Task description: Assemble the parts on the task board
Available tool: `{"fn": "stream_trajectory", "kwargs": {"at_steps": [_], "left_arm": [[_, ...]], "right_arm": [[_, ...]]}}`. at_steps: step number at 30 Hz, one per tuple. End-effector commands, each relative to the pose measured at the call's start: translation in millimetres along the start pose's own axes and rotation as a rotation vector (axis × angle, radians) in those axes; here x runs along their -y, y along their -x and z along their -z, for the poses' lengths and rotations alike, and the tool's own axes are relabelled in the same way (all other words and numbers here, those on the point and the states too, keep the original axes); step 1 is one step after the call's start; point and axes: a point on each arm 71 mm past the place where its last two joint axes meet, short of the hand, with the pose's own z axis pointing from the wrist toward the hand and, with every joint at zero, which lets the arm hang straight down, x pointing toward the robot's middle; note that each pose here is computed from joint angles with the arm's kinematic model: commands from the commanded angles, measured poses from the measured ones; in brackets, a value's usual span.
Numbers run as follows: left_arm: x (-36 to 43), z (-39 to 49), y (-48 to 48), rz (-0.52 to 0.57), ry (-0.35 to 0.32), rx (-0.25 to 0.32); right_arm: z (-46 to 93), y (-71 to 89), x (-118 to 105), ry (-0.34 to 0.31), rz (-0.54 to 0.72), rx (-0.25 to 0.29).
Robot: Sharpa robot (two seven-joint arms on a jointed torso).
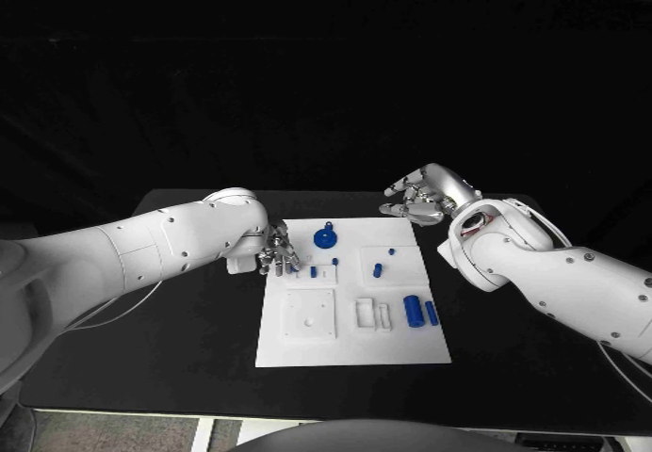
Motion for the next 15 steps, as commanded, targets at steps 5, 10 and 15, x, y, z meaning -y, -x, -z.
{"fn": "stream_trajectory", "kwargs": {"at_steps": [5,10,15], "left_arm": [[3.6,1.0,0.6,-0.094,0.004,-0.152],[7.0,-1.7,4.7,-0.120,0.021,-0.204],[12.6,-4.8,7.7,-0.131,0.027,-0.213]], "right_arm": [[-0.6,-1.2,-1.2,0.008,0.010,-0.008],[-1.0,-2.1,-2.1,0.009,0.008,-0.009],[-1.5,-3.0,-3.1,0.010,0.007,-0.011]]}}
